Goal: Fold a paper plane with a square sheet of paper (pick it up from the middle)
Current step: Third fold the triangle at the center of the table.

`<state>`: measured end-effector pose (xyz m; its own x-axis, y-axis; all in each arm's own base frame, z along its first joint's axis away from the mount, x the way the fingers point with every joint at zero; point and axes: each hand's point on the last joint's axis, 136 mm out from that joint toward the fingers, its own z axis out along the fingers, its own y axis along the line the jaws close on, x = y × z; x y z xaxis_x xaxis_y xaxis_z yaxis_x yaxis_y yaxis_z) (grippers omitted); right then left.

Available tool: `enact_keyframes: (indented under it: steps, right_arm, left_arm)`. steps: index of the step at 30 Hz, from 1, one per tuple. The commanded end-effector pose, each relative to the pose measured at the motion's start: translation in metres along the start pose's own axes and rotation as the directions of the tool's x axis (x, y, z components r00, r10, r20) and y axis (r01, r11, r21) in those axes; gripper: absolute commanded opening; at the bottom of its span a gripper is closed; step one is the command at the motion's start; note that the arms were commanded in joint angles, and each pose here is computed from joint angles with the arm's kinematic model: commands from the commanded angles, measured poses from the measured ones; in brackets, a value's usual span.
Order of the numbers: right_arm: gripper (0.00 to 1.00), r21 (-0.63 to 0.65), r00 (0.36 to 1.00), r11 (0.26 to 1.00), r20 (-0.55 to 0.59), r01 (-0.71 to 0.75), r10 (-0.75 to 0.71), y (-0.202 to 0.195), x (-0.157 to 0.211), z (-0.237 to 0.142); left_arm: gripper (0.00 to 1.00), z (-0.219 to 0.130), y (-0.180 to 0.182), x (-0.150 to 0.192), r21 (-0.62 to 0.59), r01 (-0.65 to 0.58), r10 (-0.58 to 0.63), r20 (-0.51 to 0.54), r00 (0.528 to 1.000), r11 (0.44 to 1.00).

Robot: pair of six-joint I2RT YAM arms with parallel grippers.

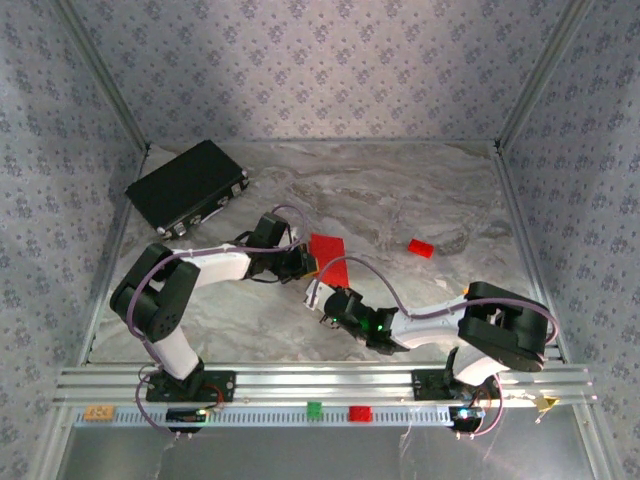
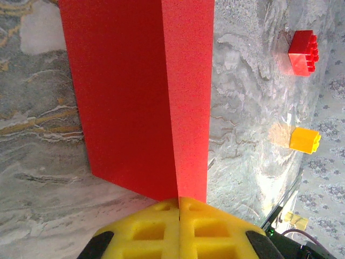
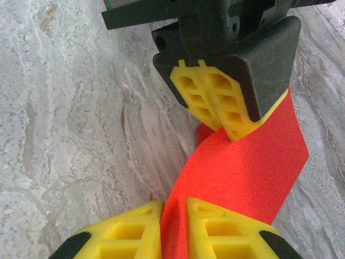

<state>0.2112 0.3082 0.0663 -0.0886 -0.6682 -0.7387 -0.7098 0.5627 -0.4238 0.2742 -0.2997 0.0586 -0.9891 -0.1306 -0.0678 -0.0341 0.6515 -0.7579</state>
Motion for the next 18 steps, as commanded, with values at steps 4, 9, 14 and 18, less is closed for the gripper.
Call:
enact_keyframes:
  steps: [4,9,14,18]
  right_arm:
    - [0.18,0.001,1.0,1.0,0.02,-0.019,0.019,-0.0011,-0.0039,-0.0048]
    - [0.14,-0.005,1.0,1.0,0.014,-0.019,0.019,-0.0001,-0.0028,-0.0041]
    - [0.09,-0.007,1.0,1.0,0.012,-0.018,0.018,0.0,-0.0021,-0.0044]
    - [0.05,-0.017,0.999,0.999,0.01,-0.032,0.032,-0.0004,-0.0032,-0.0056]
  left_arm:
    - [0.04,-0.0045,-0.0051,-0.0016,0.021,-0.001,0.001,0.003,1.0,1.0]
    - [0.04,-0.0049,-0.0049,-0.0013,0.019,-0.002,0.002,0.003,1.0,1.0]
    - [0.05,-0.0055,-0.006,-0.0021,0.019,-0.004,0.004,0.007,1.0,1.0]
    - [0.15,-0.0079,-0.0038,-0.0033,-0.003,-0.006,0.006,0.016,1.0,1.0]
